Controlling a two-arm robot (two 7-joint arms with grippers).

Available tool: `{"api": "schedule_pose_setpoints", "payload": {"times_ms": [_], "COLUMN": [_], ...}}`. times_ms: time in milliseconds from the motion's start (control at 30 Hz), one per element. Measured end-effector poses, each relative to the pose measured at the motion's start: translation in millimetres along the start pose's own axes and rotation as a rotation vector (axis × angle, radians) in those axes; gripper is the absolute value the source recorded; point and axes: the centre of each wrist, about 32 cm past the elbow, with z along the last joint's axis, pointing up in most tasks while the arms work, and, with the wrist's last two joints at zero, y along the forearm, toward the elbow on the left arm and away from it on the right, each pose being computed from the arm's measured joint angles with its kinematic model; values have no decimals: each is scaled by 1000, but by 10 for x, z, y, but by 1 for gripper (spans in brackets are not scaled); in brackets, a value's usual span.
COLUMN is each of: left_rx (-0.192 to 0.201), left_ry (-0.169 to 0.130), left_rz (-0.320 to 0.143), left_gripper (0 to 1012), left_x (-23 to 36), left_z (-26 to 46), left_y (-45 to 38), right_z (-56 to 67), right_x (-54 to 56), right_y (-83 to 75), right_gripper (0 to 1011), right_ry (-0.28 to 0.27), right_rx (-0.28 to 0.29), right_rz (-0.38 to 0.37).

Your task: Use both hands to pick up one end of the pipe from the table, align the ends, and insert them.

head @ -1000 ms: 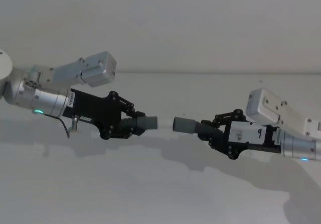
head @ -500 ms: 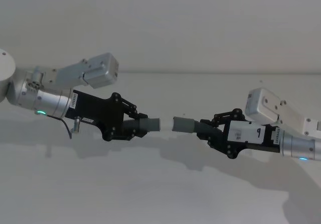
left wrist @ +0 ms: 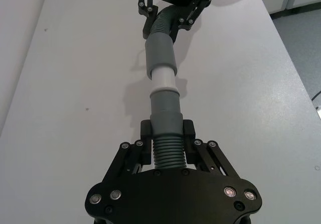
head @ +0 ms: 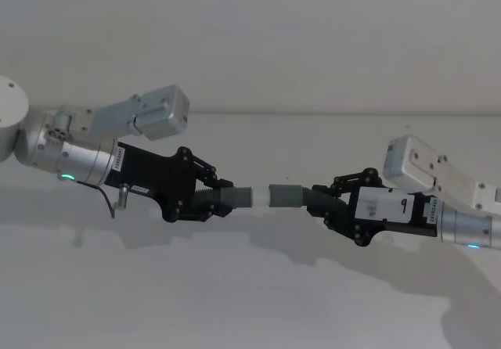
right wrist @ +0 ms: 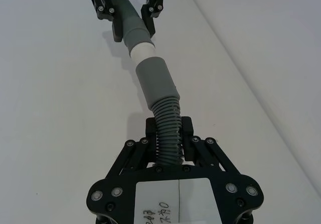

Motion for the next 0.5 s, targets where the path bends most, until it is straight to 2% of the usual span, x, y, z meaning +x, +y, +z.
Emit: {"api": "schedule_pose_setpoints", "payload": {"times_ms": [500], "left_rx": [2], "left_ry": [1], "left_rz": [-1], "left_gripper": [351], "left_x": [1], "left_z": [3], "left_y": [-16], "right_z": [0], "right_x": [1], "right_y": [3], "right_gripper": [274], "right_ry": [2], "right_rx": [0], "right_rz": [2]}}
